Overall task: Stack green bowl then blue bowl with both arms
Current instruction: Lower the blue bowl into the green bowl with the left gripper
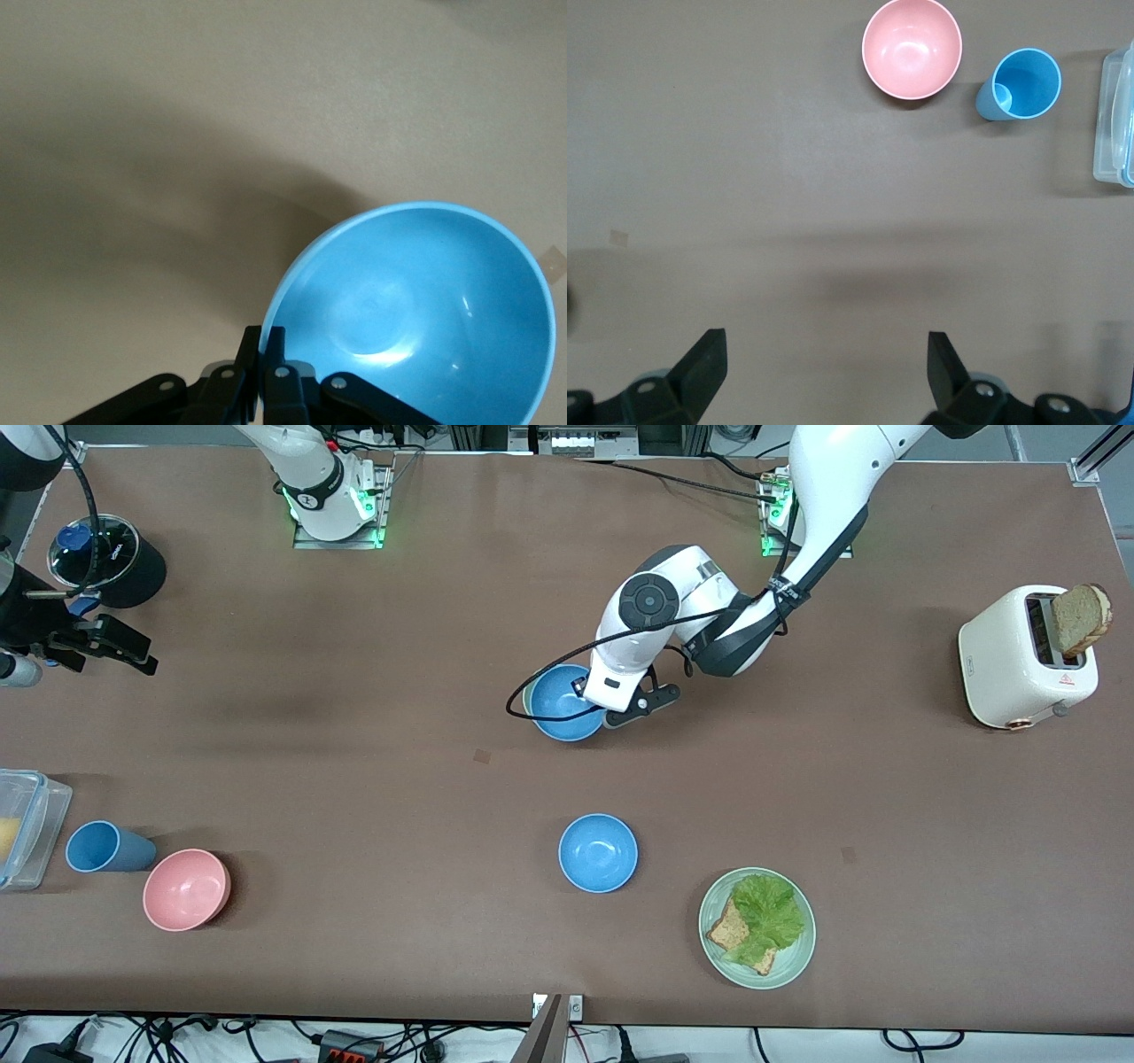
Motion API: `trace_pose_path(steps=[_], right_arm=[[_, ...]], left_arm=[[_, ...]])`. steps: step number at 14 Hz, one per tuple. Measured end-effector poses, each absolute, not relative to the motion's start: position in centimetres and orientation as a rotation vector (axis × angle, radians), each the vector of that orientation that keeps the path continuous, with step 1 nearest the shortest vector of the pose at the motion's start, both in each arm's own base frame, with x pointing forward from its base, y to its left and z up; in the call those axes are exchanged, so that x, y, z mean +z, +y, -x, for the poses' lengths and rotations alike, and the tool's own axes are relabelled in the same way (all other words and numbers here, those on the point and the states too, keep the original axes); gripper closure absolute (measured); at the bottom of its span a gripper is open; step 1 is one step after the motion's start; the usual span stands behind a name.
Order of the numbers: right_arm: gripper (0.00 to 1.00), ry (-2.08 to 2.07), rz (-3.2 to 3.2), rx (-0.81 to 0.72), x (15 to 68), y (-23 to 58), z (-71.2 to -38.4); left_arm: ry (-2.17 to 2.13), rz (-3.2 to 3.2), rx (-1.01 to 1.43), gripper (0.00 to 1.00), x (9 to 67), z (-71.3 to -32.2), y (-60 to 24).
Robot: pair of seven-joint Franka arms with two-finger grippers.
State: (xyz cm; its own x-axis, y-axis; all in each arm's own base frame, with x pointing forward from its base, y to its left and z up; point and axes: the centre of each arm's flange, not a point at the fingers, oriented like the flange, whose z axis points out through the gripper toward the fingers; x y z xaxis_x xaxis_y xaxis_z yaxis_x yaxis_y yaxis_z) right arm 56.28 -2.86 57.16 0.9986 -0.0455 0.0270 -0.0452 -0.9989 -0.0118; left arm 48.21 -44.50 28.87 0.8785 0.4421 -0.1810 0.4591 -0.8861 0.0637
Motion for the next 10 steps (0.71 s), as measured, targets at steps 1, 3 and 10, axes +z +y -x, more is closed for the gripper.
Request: trace_pose_path(steps=[1, 3, 10], right_arm=[[0.0, 0.072, 3.129, -0.043, 57.2, -2.9, -56.3], [0.0, 0.072, 3.129, -0.044, 57.2, -2.9, -56.3], [0.0, 0.071, 3.129, -0.028, 57.1, -2.9, -56.2]], left_arm=[[0.688, -2.941, -0.241, 0.95, 29.0, -47.7, -45.2], [0.658, -2.936, -0.234, 0.95, 29.0, -46.7, -46.4], [0.627, -2.939, -0.227, 0.95, 28.2, -46.2, -47.2]])
